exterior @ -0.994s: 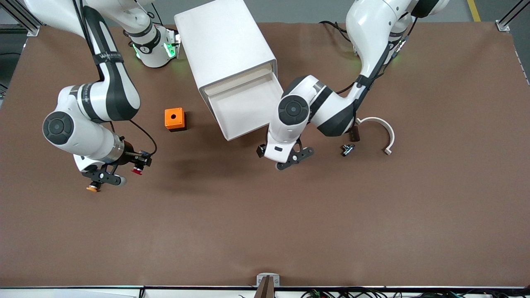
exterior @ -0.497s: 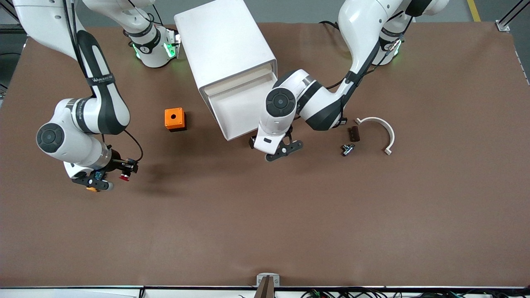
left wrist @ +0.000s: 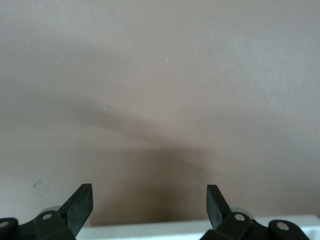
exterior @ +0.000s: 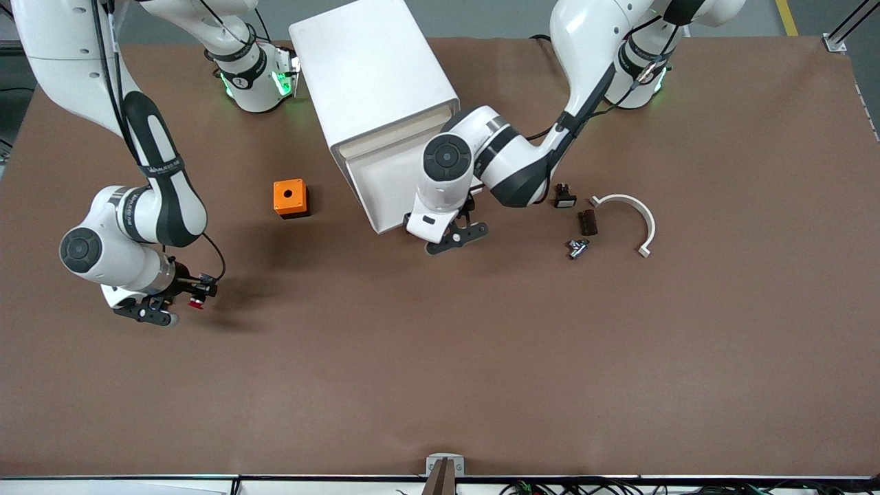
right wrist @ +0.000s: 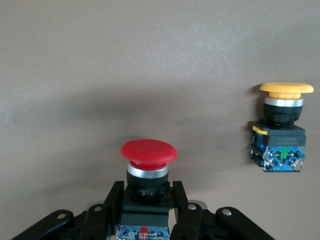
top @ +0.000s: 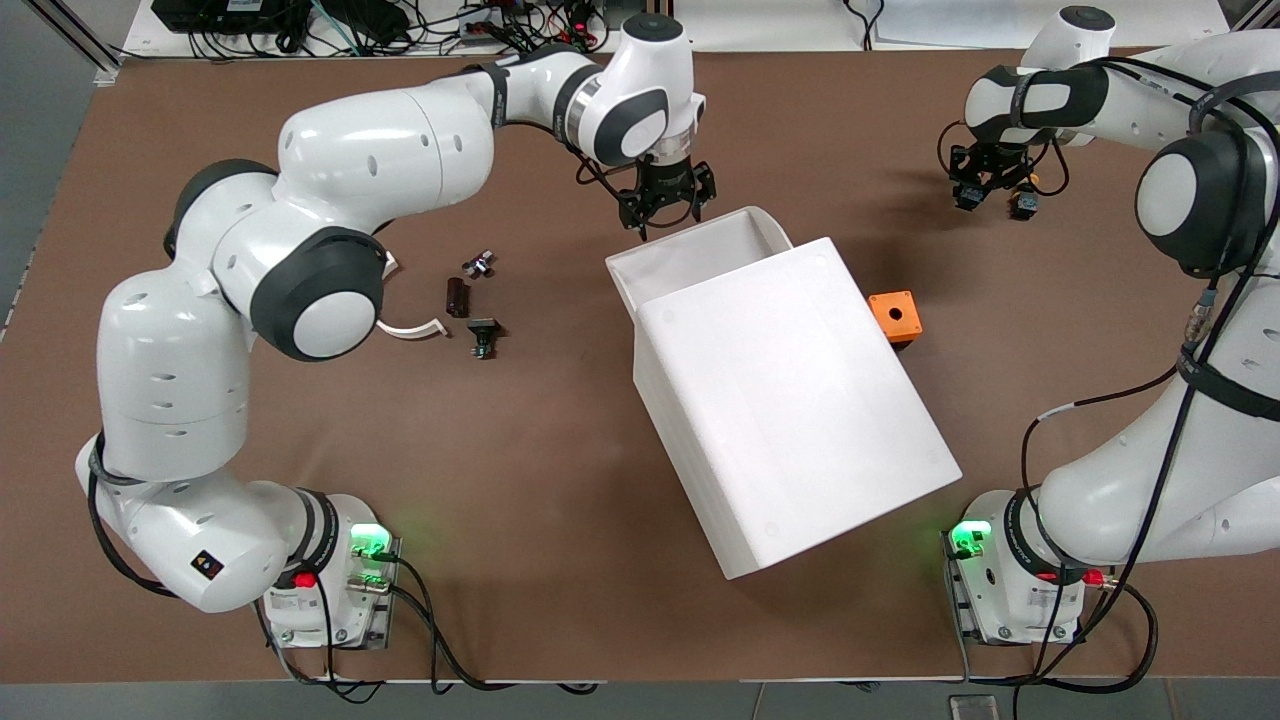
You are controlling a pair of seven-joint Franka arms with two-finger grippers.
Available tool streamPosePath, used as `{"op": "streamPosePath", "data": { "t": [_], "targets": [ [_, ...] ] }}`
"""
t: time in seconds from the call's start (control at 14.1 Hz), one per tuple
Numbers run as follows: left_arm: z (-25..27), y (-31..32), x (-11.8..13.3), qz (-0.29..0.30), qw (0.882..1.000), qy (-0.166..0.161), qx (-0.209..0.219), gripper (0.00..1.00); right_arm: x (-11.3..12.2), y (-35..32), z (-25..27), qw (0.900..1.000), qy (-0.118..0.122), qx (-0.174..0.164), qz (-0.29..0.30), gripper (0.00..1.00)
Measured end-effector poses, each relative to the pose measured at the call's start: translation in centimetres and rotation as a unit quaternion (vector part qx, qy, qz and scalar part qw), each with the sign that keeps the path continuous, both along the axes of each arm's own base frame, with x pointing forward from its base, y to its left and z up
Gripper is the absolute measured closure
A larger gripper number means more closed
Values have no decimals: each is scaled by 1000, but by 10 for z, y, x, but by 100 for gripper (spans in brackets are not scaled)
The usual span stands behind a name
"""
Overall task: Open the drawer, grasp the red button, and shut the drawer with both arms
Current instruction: 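Push the drawer shut with the left gripper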
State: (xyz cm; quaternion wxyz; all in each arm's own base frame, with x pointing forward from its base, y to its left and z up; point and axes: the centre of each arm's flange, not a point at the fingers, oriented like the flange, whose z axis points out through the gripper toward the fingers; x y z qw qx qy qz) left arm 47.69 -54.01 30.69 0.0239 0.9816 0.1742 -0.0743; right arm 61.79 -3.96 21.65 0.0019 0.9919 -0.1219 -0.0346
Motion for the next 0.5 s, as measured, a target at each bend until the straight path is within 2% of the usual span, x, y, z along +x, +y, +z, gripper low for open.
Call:
{"op": "streamPosePath", "data": {
  "t": [0.5],
  "targets": [
    [-6,-30,-42,-36,999,14,-2,0,20,-13,-19,1000,-2,-5,-7,56]
  ]
}}
